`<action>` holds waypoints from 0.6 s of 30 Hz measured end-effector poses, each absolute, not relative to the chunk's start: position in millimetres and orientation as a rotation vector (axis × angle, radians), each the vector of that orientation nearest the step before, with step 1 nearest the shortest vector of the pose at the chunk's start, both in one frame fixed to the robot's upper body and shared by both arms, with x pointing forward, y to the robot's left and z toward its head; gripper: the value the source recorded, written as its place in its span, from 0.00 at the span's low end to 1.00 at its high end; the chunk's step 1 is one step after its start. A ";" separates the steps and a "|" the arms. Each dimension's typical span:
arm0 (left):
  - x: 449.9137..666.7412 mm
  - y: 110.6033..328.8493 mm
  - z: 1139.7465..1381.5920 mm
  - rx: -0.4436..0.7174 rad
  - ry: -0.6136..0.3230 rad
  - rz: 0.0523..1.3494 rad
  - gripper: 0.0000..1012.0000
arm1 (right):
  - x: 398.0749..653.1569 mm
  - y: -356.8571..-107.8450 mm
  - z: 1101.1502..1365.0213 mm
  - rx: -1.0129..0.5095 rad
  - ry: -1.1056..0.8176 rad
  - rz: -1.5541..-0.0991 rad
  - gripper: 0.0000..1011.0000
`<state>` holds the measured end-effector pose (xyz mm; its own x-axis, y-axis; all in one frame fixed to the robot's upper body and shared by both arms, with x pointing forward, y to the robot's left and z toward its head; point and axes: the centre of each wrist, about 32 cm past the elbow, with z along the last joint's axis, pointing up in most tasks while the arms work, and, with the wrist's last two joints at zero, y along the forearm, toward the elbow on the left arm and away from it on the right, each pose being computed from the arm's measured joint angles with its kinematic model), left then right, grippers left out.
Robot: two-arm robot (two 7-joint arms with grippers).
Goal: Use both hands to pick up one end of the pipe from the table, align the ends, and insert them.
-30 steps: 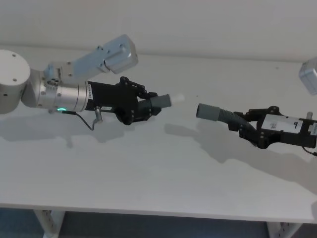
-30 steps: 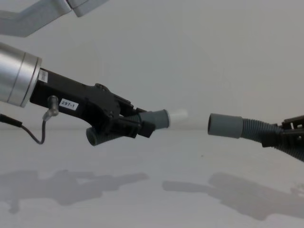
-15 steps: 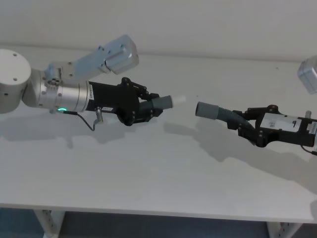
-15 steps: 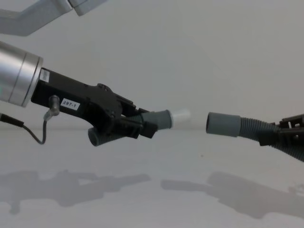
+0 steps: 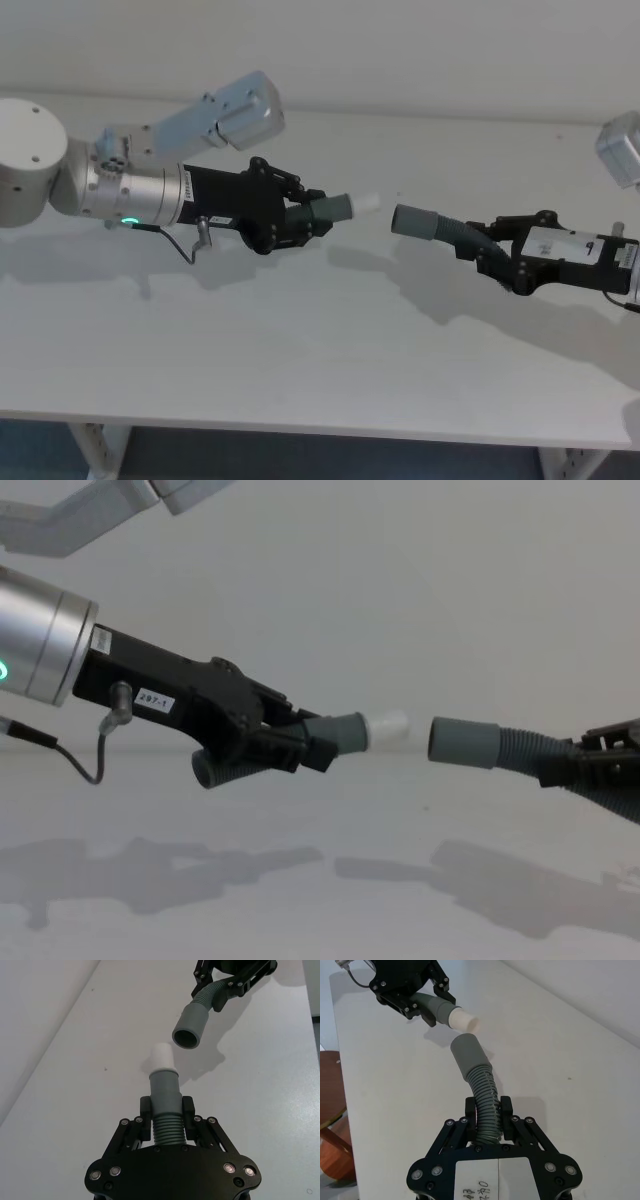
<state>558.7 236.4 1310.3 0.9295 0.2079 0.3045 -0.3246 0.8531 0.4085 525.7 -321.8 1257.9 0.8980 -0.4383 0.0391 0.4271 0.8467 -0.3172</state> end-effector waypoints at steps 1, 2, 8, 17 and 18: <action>558.8 236.1 1310.4 0.472 -0.255 0.283 0.35 | 525.9 -321.6 1257.9 -0.326 0.035 -0.456 0.27; 559.0 235.8 1310.4 0.472 -0.255 0.283 0.35 | 526.2 -321.5 1258.0 -0.326 0.035 -0.456 0.27; 559.2 234.5 1310.2 0.472 -0.256 0.285 0.35 | 528.1 -319.4 1257.8 -0.327 0.035 -0.454 0.27; 559.4 232.9 1310.7 0.473 -0.252 0.288 0.35 | 530.6 -317.2 1258.0 -0.326 0.036 -0.453 0.27; 559.4 232.6 1310.7 0.473 -0.251 0.288 0.35 | 530.8 -317.1 1258.1 -0.326 0.036 -0.453 0.27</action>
